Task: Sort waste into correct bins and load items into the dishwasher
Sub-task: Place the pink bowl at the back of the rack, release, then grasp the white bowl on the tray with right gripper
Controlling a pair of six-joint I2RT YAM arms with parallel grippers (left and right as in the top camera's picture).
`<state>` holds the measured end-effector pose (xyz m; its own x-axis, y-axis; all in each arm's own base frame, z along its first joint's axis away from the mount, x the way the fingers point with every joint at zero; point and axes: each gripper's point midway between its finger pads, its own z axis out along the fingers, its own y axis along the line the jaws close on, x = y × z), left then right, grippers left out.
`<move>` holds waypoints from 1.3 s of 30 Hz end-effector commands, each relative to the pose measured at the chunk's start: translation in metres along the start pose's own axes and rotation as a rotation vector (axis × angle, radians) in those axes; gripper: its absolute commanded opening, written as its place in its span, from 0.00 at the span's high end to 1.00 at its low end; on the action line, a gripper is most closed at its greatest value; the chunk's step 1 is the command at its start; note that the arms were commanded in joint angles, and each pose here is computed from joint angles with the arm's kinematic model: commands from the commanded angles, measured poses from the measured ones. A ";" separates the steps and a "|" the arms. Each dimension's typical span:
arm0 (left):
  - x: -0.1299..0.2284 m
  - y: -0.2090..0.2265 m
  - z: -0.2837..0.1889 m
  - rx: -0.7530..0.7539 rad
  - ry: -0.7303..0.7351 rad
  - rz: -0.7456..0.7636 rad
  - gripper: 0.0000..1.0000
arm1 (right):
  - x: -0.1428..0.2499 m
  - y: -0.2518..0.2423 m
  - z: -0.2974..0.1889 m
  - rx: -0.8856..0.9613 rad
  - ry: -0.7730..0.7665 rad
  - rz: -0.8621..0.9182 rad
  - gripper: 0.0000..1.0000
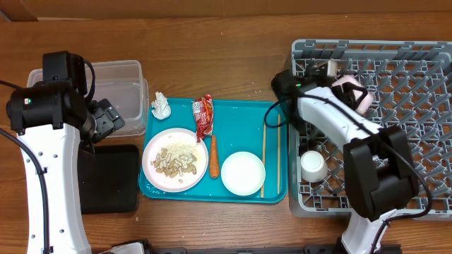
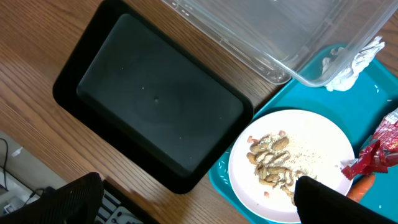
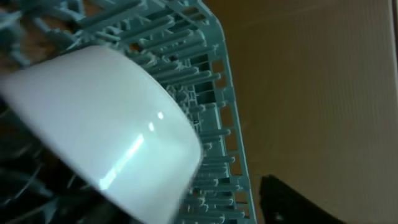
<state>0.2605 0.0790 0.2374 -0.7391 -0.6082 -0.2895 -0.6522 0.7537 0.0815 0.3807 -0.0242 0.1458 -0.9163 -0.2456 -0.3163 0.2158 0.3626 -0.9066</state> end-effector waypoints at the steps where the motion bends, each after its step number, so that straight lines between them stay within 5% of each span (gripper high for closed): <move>1: -0.005 0.004 -0.006 -0.005 -0.034 -0.026 0.00 | -0.009 0.009 -0.027 -0.173 -0.004 0.077 0.23; 11: -0.005 0.004 -0.006 -0.005 -0.034 -0.026 0.00 | -0.026 -0.013 -0.105 -0.754 0.050 0.271 0.15; 13: -0.005 0.004 -0.006 -0.005 -0.034 -0.026 0.00 | -0.033 -0.011 -0.134 -0.951 0.047 0.314 0.00; 16: -0.005 0.004 -0.006 -0.005 -0.034 -0.026 0.00 | -0.035 0.001 -0.196 -1.331 0.046 0.278 0.00; 19: -0.005 0.004 -0.006 -0.005 -0.034 -0.026 0.00 | -0.022 0.012 -0.245 -1.607 0.074 0.154 0.19; 29: -0.005 0.004 -0.006 -0.005 -0.034 -0.026 0.00 | 0.067 0.103 -0.217 -1.359 0.206 -0.192 0.21; 33: -0.005 0.004 -0.006 -0.005 -0.034 -0.026 0.00 | 0.100 0.134 -0.224 -1.486 0.172 -0.407 0.23; 39: -0.005 0.004 -0.006 -0.005 -0.034 -0.026 0.00 | 0.118 0.152 -0.222 -1.522 0.200 -0.433 0.35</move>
<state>0.2605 0.0790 0.2374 -0.7390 -0.6082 -0.2898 -0.6522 0.7537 0.0813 0.2378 0.1971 0.0401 -0.8958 -0.4437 0.0269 -0.4315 0.8825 0.1869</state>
